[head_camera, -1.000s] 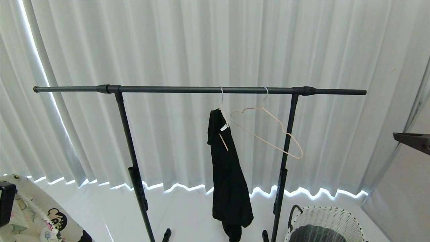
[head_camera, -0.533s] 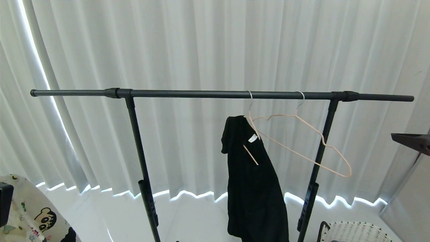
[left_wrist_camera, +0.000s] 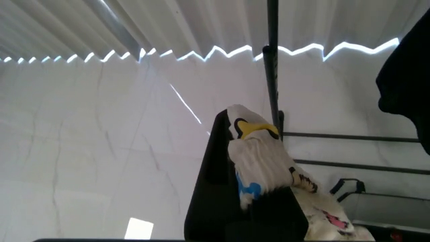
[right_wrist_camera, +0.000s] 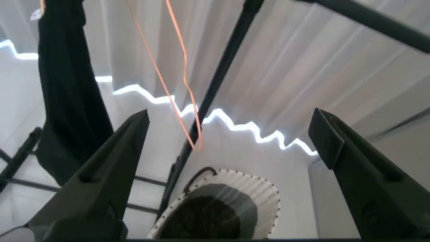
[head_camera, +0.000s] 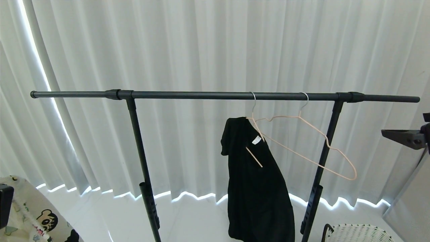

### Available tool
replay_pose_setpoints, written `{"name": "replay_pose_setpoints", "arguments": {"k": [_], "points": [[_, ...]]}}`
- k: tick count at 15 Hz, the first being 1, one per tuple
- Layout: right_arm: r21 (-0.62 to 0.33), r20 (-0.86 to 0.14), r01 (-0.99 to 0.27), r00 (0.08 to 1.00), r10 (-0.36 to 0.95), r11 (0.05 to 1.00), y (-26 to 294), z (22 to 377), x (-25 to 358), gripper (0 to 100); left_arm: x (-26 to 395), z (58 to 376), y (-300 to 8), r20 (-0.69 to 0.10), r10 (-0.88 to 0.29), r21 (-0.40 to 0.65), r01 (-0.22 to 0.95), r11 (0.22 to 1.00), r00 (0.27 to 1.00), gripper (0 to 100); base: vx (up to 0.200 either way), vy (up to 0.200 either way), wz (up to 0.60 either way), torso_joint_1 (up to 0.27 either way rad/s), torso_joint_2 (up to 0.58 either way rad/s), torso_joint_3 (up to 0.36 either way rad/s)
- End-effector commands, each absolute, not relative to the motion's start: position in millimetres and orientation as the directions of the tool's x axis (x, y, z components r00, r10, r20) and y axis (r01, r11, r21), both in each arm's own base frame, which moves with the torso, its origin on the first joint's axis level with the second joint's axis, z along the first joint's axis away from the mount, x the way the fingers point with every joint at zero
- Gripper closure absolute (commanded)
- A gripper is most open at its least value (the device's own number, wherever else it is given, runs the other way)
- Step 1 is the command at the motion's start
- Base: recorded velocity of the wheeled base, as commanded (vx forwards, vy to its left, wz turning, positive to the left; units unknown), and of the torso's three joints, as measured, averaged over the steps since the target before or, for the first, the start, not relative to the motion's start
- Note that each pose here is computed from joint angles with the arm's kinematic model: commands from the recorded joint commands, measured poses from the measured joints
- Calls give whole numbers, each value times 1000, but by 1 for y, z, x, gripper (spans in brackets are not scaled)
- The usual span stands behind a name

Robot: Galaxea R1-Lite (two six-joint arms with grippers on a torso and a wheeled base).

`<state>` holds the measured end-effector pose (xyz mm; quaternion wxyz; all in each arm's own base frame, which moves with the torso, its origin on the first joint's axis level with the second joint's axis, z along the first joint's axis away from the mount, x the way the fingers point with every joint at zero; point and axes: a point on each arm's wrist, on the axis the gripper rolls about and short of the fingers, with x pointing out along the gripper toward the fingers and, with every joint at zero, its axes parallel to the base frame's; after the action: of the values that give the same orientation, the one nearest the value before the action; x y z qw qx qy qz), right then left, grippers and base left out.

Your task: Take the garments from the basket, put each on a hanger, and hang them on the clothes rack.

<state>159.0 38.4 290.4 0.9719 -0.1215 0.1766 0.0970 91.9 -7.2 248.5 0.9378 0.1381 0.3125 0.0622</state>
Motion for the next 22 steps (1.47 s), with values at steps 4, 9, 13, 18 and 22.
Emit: {"name": "replay_pose_setpoints", "arguments": {"k": [4, 9, 13, 18, 22], "points": [[-175, -415, -301, 886, 207, 937, 45, 278, 187, 0, 92, 248, -8, -570, 200, 299, -26, 954, 797, 100, 200, 0, 0, 2, 2, 6], [-142, -510, -422, 807, 300, 895, 39, 254, 219, 0, 78, 248, -8, -543, 168, 294, -2, 956, 823, 100, 0, 0, 0, 0, 0, 0], [-30, -587, -513, 704, 400, 858, 41, 225, 247, 0, 59, 240, -5, -519, 155, 351, 45, 935, 841, 100, 0, 0, 0, 0, 0, 0], [27, -604, -550, 656, 453, 834, 33, 190, 288, 0, 58, 242, -9, -503, 96, 360, 107, 927, 859, 100, 0, 0, 0, 0, 0, 0], [86, -594, -589, 618, 516, 804, 24, 179, 298, 0, 63, 244, -15, -458, 29, 353, 152, 923, 888, 100, 0, 0, 0, 0, 0, 0]]}}
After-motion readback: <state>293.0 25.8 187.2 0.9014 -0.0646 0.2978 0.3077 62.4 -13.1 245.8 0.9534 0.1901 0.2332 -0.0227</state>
